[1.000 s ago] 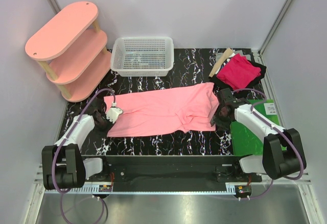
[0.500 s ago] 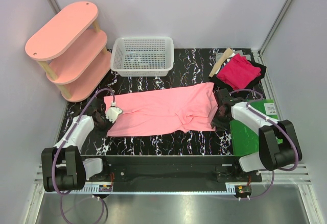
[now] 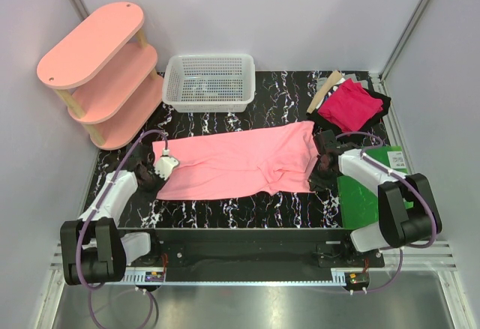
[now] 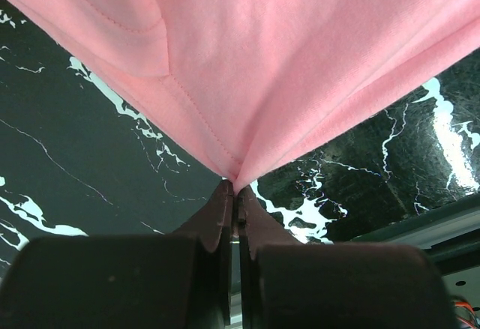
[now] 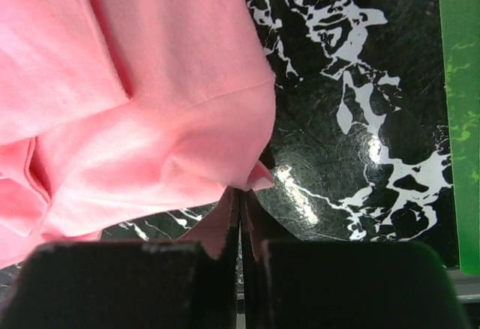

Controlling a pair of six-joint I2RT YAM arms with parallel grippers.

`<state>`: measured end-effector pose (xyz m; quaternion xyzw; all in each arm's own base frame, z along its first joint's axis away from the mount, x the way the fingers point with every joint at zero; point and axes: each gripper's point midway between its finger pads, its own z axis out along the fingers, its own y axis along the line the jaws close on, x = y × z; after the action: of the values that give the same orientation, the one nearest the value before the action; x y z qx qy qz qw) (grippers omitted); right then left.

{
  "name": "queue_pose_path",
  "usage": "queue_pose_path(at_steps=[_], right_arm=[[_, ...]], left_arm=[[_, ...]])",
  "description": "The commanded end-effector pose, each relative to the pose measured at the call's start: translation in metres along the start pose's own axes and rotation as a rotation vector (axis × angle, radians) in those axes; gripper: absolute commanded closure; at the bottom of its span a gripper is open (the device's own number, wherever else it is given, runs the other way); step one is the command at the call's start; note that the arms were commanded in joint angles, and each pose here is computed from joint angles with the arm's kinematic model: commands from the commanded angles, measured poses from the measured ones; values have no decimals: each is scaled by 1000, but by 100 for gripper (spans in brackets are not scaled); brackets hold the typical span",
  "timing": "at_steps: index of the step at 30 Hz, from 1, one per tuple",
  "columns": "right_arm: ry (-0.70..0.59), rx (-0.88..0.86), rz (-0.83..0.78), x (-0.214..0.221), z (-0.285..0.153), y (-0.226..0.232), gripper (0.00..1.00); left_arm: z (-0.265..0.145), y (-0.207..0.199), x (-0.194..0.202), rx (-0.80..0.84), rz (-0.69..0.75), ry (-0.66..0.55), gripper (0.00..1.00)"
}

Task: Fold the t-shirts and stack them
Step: Fold the tshirt

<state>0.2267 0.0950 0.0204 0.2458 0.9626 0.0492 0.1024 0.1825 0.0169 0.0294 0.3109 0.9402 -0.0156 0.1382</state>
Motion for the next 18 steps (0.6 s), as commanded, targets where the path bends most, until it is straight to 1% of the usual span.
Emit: queue_pose_path(at_steps=[1, 2, 5, 9, 10, 11, 12, 13, 16, 18], right_arm=[[-36, -60, 2, -6, -13, 9, 100], [-15, -77, -2, -1, -15, 11, 100], [-14, -102, -10, 3, -24, 11, 100], [-34, -140, 4, 7, -37, 10, 100], [-40, -133, 6, 8, -37, 7, 86], [-39, -117, 11, 10, -35, 3, 77], [-40, -105, 13, 10, -34, 0, 75], [-43, -91, 18, 9, -32, -2, 71], [-28, -65, 14, 7, -26, -2, 57], [-18, -54, 9, 4, -23, 2, 56]], left_arm=[[-8, 9, -16, -32, -9, -65, 100], [-8, 10, -17, -37, -8, -69, 100], [-10, 11, -18, -45, -9, -78, 100], [-12, 11, -16, -58, -5, -82, 100], [-12, 11, -16, -59, -5, -81, 100], [-12, 12, -16, -63, 0, -82, 100], [-12, 13, -15, -64, -2, -79, 100], [-12, 14, -15, -66, -4, -76, 100], [-12, 16, -15, -71, -8, -73, 100], [-13, 18, -16, -75, -11, -77, 100]])
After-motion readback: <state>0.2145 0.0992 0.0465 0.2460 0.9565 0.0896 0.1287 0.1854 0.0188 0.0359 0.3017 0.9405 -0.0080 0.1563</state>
